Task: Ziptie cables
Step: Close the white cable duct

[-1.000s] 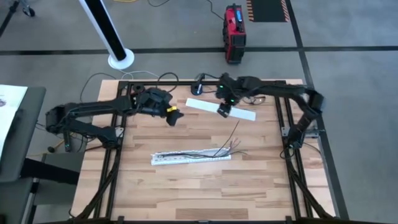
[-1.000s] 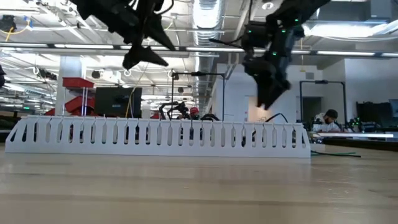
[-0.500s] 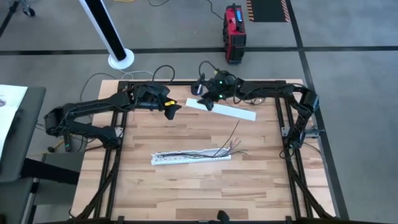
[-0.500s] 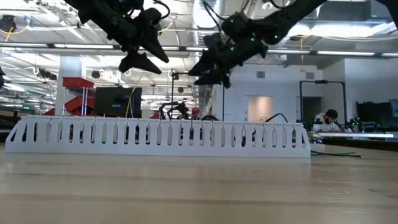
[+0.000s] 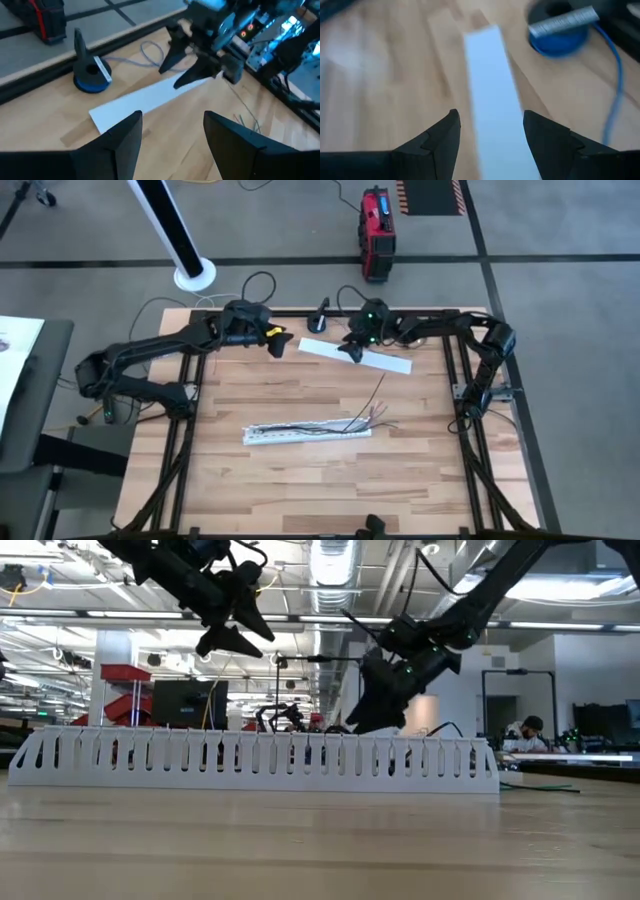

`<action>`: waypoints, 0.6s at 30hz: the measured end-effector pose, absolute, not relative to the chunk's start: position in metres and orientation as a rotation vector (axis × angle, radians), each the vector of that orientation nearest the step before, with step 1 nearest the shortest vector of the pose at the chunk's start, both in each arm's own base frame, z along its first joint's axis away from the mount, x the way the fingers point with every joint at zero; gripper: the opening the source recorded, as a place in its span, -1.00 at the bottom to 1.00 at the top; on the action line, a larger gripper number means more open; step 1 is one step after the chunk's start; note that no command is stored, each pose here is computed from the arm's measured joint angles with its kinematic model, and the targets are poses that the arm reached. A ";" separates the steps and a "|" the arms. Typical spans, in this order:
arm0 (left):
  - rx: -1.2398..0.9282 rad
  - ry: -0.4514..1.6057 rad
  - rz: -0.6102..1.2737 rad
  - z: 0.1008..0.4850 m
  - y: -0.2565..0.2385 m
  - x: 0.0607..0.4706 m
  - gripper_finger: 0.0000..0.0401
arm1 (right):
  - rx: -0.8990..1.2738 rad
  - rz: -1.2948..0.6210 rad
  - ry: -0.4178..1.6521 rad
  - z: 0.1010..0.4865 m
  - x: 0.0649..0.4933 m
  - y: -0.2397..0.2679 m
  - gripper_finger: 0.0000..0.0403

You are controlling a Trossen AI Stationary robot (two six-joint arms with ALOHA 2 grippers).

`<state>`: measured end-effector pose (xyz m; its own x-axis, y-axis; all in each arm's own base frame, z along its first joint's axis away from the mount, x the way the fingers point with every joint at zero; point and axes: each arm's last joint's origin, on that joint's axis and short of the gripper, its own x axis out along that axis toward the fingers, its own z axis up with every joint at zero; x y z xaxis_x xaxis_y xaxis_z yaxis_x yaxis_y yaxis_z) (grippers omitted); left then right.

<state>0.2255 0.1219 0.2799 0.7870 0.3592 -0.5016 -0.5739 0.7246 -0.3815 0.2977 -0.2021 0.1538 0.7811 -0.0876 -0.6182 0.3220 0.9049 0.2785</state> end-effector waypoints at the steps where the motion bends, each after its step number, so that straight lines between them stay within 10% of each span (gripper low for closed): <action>1: -0.553 0.412 0.536 0.279 0.124 0.227 0.03 | 0.380 -0.230 0.631 0.150 0.296 -0.201 0.06; 18: -0.672 0.506 0.392 0.235 0.137 0.264 0.03 | 0.359 -0.321 0.832 0.128 0.301 -0.188 0.12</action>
